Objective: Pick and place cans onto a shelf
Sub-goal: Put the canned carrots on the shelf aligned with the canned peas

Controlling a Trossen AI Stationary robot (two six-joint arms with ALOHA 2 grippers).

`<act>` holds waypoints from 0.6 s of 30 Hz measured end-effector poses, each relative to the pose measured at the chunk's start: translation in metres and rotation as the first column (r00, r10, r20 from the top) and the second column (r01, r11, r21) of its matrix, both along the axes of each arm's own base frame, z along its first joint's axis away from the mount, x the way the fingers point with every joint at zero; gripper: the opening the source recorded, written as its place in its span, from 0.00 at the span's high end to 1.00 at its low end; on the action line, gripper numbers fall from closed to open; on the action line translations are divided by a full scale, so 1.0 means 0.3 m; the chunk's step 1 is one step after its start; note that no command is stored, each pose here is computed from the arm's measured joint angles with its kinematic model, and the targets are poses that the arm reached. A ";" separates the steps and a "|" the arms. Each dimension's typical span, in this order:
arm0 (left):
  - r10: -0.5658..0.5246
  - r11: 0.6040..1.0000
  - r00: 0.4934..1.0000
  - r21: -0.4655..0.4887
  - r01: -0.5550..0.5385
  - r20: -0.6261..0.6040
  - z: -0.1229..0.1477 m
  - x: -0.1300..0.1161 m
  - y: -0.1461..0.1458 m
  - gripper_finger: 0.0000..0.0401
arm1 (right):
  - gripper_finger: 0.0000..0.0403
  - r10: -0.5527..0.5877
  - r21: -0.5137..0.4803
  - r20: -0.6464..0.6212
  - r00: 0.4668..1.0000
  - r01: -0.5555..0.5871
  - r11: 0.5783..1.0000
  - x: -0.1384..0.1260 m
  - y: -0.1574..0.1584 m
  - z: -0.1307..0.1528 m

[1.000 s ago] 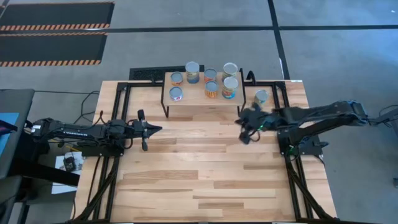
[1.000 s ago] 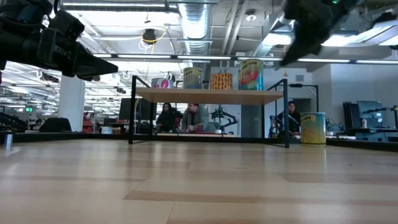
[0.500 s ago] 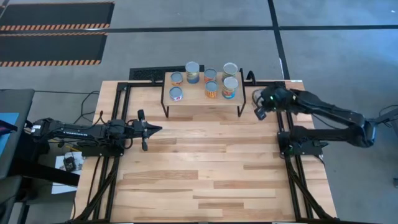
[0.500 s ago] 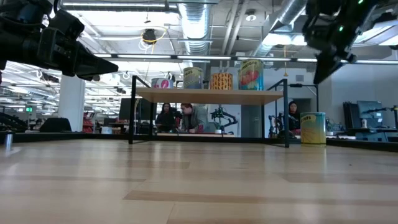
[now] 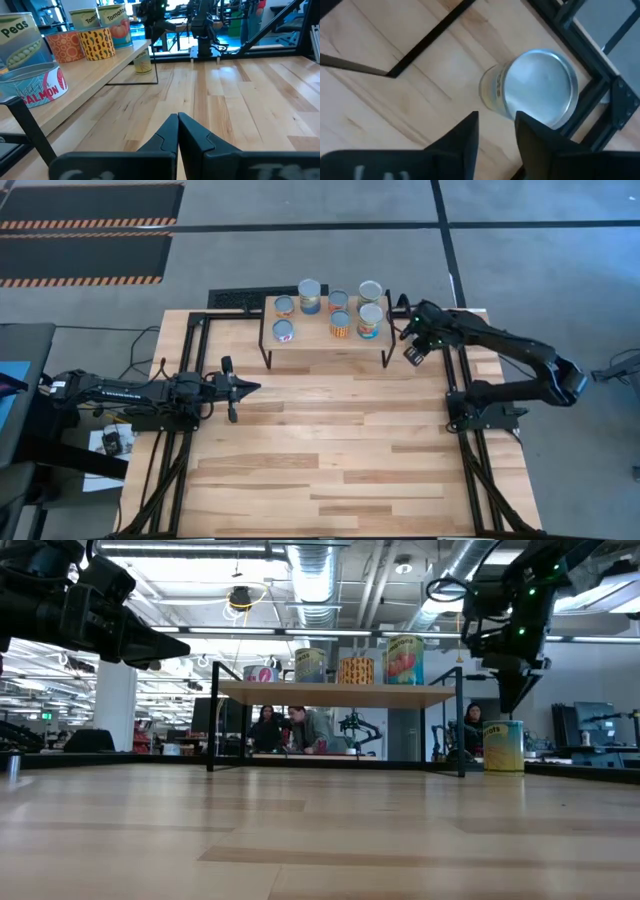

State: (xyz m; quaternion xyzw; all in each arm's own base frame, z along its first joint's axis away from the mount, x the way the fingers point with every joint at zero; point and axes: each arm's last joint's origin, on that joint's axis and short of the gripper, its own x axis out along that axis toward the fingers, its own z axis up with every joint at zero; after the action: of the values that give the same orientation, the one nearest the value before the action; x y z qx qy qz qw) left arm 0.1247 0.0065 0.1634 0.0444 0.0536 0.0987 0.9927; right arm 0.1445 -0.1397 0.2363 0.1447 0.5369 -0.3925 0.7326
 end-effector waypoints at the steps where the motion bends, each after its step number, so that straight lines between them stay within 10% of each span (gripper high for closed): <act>1: -0.001 1.000 1.000 0.005 0.001 -0.001 0.000 0.000 0.000 1.00 | 0.62 0.009 -0.004 -0.008 1.000 -0.009 1.000 0.005 -0.005 -0.005; 18: -0.001 1.000 1.000 0.005 0.001 -0.010 -0.003 0.000 0.000 1.00 | 0.67 0.028 -0.036 -0.203 0.979 -0.036 0.999 0.065 -0.091 -0.112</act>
State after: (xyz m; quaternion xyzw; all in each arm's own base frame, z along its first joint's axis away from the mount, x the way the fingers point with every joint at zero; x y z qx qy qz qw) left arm 0.1247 0.0065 0.1627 0.0474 0.0581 0.0982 0.9923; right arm 0.1641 -0.1670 0.2028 0.0810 0.6032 -0.4039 0.6830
